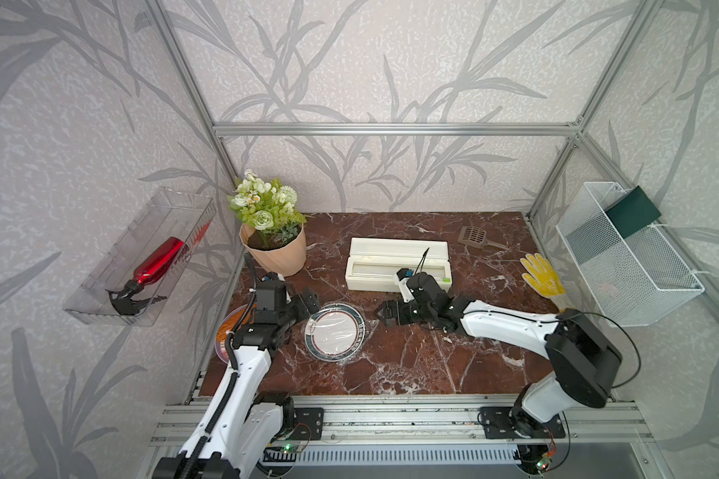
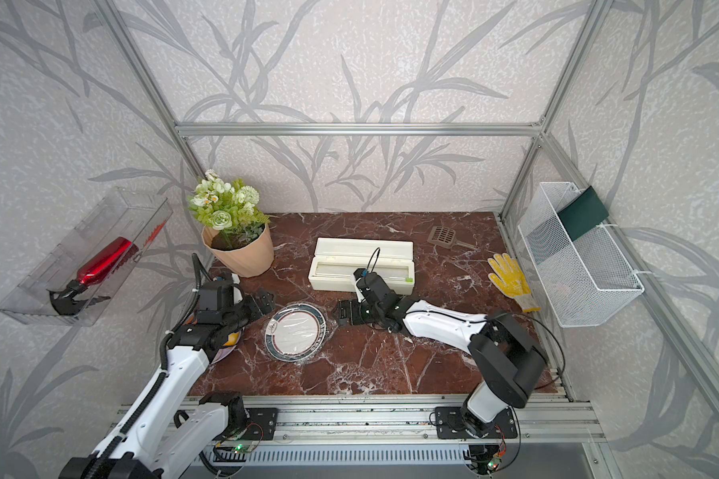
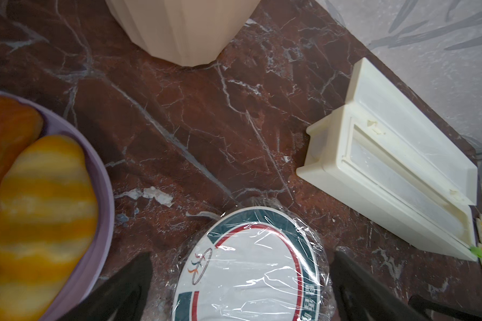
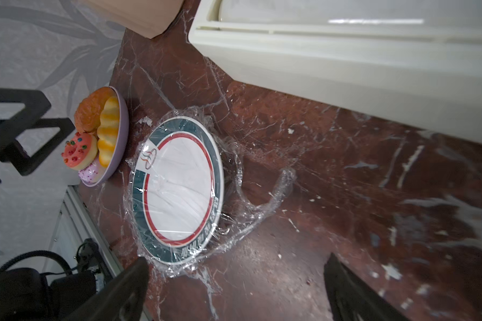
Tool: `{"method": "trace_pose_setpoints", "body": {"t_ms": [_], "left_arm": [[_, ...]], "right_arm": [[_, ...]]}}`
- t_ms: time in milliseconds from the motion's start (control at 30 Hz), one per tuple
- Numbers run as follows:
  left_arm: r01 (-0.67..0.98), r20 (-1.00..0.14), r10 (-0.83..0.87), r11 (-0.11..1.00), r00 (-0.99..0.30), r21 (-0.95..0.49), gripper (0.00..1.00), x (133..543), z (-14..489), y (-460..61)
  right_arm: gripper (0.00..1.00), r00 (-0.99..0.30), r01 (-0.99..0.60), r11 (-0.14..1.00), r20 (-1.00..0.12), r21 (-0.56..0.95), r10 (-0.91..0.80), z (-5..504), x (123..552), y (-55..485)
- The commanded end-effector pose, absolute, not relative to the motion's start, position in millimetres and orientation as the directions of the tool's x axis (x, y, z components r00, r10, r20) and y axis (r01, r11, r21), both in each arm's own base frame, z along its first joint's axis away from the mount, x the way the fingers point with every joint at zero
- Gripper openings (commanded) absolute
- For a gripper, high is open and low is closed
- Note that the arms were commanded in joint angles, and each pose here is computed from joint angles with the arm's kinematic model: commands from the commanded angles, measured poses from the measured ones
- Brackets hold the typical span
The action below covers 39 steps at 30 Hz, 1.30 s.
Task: Wrap the plate with plastic wrap
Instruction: Adjust the plate at the center of the board.
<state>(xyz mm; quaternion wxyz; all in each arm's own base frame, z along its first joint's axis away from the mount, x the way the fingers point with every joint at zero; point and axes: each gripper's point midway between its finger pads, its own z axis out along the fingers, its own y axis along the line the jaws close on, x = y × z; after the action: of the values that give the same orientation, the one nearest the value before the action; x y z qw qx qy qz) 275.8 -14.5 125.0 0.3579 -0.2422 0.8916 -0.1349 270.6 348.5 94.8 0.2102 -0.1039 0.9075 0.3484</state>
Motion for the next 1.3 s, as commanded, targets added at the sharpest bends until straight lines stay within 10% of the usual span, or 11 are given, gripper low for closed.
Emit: {"method": "trace_pose_setpoints", "body": {"t_ms": [0,267,933,1267], "left_arm": [[-0.444,-0.564,-0.602,0.798,-0.565,-0.407,0.99,275,110,2],[-0.491,-0.538,-0.658,0.752,-0.527,-0.439,0.95,275,92,5],[-0.482,-0.437,-0.682,0.727,-0.586,-0.489,0.94,279,71,-14],[-0.480,-0.474,-0.673,0.739,-0.568,-0.473,0.94,279,81,-8]], "right_arm": [[0.92,-0.935,-0.268,0.670,-0.355,0.692,-0.008,86,273,377],[0.84,-0.966,-0.224,0.630,-0.253,0.743,-0.045,54,268,404],[0.24,-0.995,-0.099,0.477,-0.098,0.873,-0.027,28,265,450],[0.71,-0.982,-0.149,0.691,-0.187,0.707,-0.021,15,277,397]]}}
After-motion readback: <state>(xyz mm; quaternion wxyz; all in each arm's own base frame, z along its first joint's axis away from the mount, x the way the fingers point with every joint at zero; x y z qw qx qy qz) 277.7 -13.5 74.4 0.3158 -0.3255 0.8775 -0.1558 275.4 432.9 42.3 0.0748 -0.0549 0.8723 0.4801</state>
